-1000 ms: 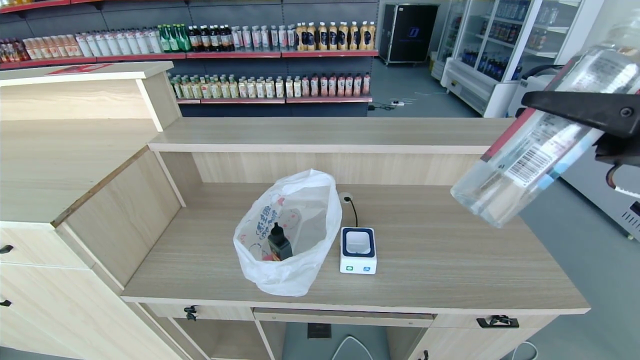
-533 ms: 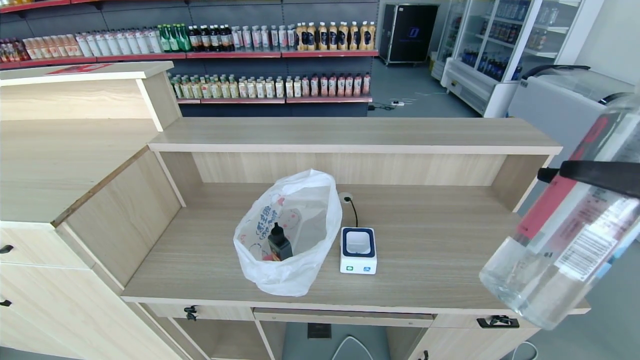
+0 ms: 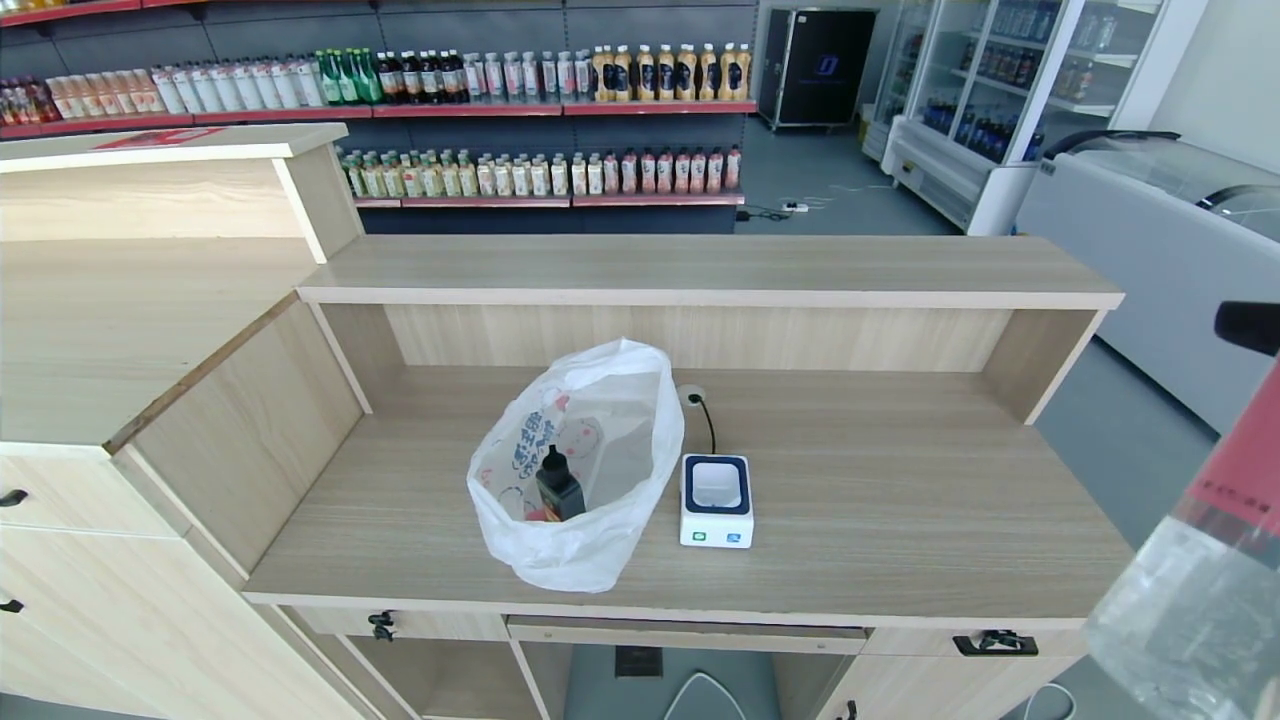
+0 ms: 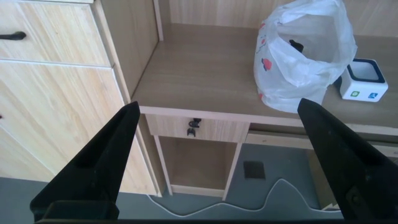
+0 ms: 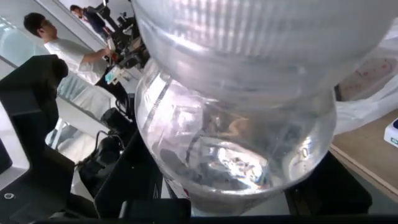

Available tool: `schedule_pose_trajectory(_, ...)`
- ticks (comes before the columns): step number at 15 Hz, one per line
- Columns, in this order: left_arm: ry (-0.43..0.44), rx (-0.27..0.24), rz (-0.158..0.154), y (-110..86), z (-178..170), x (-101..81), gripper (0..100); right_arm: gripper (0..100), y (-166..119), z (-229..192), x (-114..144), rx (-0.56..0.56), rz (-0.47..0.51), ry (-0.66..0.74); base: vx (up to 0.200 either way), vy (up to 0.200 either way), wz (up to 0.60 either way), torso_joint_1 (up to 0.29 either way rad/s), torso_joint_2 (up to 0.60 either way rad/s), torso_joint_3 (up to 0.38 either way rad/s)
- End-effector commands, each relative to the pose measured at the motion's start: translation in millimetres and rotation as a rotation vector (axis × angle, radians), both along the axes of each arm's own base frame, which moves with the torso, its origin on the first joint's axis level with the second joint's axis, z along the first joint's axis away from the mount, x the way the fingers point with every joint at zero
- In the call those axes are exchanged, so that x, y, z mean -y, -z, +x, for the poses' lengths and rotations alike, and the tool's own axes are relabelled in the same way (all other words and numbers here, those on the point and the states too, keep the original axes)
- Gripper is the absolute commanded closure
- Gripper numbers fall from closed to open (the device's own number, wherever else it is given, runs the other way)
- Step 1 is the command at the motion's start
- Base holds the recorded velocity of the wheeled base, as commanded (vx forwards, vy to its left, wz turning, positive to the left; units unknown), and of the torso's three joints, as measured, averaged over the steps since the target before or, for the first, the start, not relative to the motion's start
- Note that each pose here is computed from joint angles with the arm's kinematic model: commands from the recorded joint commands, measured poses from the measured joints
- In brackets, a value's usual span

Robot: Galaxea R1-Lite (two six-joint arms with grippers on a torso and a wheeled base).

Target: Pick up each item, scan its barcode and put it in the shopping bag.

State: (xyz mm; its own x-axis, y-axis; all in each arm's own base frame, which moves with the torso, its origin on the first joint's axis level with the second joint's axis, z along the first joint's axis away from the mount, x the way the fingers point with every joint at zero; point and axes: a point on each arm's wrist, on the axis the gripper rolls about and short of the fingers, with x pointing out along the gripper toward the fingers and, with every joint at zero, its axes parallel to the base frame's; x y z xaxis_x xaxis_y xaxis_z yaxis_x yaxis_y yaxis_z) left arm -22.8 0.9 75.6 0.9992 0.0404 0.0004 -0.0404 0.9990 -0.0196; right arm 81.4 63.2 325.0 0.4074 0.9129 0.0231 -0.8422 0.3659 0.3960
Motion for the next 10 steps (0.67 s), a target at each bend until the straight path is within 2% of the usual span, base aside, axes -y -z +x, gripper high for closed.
schedule_pose_trajectory(1, -0.001, 0.001, 0.0, -0.1, 0, 0.0, 0, 100, -1, -11, 5, 0.008, 0.003, -0.012, 0.0, 0.0, 0.0, 0.0, 0.0, 0.0)
schedule_pose_trajectory(7, -0.001, 0.001, 0.0, -0.1, 0, 0.0, 0, 100, 1, -13, 10, -0.023, -0.012, 0.019, 0.0, 0.0, 0.0, 0.0, 0.0, 0.0)
schedule_pose_trajectory(10, 0.001, 0.0, 0.0, 0.1, 0, 0.0, 0, 100, -9, -14, 14, -0.065, -0.033, 0.059, 0.0, 0.0, 0.0, 0.0, 0.0, 0.0)
